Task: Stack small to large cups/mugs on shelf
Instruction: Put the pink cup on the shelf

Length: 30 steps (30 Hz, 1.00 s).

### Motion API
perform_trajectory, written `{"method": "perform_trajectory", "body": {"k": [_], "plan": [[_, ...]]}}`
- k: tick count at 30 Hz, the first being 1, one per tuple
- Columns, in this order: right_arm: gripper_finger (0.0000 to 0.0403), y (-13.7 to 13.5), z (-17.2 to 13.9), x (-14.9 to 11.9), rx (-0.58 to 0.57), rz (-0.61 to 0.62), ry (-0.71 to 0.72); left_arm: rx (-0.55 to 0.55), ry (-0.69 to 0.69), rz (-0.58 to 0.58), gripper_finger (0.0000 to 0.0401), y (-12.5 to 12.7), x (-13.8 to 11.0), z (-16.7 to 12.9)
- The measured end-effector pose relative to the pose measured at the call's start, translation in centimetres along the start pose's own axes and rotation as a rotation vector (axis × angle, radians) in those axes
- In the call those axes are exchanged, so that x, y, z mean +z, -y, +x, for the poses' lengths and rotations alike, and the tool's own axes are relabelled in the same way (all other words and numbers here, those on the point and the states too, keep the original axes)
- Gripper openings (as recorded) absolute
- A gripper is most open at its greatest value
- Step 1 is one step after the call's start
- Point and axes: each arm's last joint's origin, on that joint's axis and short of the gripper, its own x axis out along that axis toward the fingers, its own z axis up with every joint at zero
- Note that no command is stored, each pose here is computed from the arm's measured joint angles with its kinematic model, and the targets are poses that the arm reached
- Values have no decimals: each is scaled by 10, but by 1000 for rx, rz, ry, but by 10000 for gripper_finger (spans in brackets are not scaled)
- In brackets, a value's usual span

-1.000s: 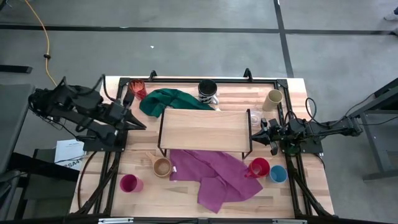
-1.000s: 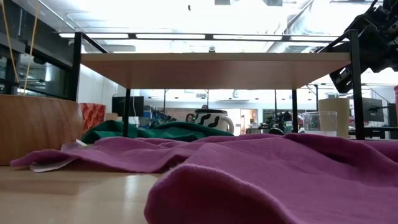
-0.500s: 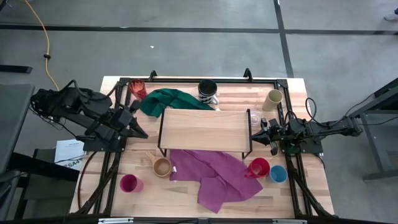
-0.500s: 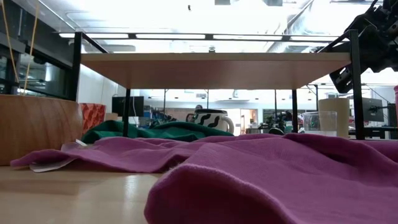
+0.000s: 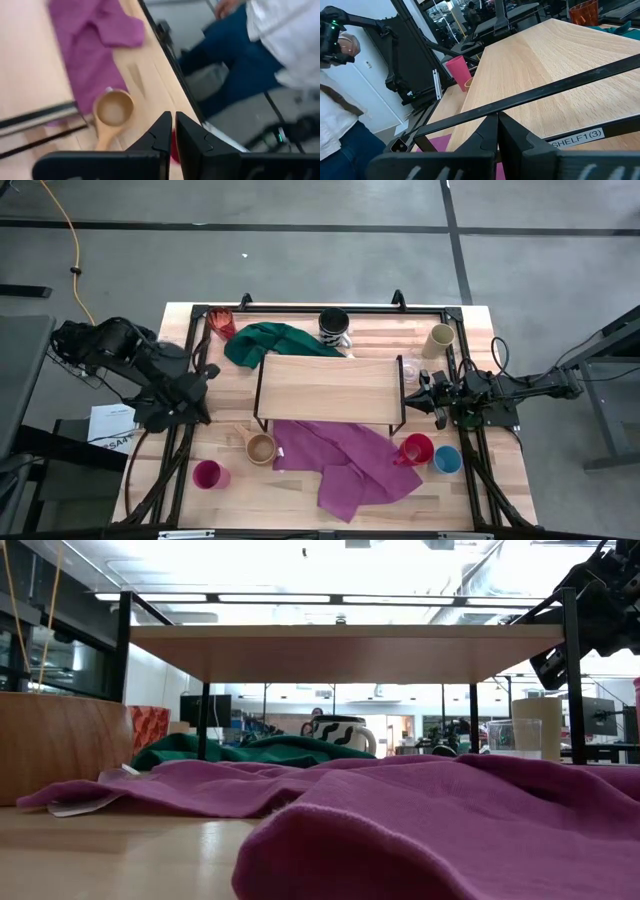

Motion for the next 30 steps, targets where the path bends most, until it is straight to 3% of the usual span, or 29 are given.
{"method": "perform_trajectory", "body": {"k": [5, 12, 23, 30], "plan": [[0, 0, 0, 0, 0, 0, 0, -89, -85, 81, 12, 15, -9, 12], [0, 0, 0, 0, 0, 0, 0, -111, -167, 147, 12, 29, -29, 37], [0, 0, 0, 0, 0, 0, 0, 39, -159, -8, 12, 44, -44, 55], [0, 0, 0, 0, 0, 0, 0, 120, -298, -68, 51, 52, -50, 74]]}}
